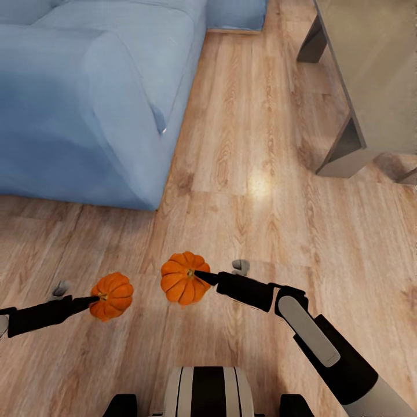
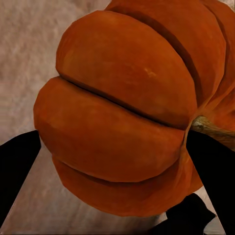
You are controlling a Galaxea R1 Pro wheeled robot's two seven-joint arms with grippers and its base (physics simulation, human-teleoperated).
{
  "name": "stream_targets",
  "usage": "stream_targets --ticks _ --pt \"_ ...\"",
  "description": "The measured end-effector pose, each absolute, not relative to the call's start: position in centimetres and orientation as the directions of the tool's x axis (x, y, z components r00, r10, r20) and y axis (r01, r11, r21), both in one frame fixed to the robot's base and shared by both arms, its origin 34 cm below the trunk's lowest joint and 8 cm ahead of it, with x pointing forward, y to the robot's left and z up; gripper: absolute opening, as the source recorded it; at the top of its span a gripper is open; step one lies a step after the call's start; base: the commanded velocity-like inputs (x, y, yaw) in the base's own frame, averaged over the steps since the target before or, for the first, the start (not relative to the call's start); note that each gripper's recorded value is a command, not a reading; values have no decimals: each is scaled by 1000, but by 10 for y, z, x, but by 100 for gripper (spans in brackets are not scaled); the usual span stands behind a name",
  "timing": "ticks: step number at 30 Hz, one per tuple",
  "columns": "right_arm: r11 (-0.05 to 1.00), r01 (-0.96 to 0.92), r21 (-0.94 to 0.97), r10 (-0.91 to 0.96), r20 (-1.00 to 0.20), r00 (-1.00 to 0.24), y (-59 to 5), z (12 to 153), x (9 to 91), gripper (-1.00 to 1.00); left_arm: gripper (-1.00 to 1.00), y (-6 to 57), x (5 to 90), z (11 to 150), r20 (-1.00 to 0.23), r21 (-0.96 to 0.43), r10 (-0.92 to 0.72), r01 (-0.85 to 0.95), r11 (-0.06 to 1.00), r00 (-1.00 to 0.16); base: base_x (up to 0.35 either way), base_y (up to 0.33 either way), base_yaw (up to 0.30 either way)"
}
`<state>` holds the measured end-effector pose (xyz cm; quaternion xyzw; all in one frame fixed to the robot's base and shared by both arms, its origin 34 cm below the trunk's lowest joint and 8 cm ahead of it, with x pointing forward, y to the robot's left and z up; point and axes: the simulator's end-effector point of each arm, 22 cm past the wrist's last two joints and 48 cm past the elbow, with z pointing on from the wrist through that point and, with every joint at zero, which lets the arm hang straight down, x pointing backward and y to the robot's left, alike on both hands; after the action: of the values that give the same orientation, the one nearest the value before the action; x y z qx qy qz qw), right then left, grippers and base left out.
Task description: Place each of the two pumpkins and all three candles from the living room inside a cabinet in the living room (use any cabinet), then make sure every cabinet is closed, and position the cauldron so it is next to a table in the living room.
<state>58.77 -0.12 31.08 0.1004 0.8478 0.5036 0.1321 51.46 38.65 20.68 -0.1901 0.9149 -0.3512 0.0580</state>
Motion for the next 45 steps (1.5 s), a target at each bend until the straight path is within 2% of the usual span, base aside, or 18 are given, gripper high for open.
stream_targets --ticks 9,23,27,32,45 --pt "494 58 868 355 -140 -924 -24 314 607 -100 -100 409 510 229 66 -620 -355 -318 718 -932 0 0 0" --pt "501 47 864 384 -173 -907 -36 334 621 -100 -100 372 538 282 32 -694 -291 -230 682 -956 0 0 -9" --pt "507 49 860 385 -176 -906 -38 337 622 -100 -100 368 544 294 9 -704 -283 -207 679 -959 -1 0 -216" --pt "483 113 868 434 -125 -892 -47 330 624 -100 -100 368 548 304 -13 -708 -280 -189 680 -960 -131 0 -272" --pt "477 86 875 459 -165 -873 -54 358 636 -100 -100 369 558 331 -68 -715 -278 -148 683 -958 -26 0 -280"
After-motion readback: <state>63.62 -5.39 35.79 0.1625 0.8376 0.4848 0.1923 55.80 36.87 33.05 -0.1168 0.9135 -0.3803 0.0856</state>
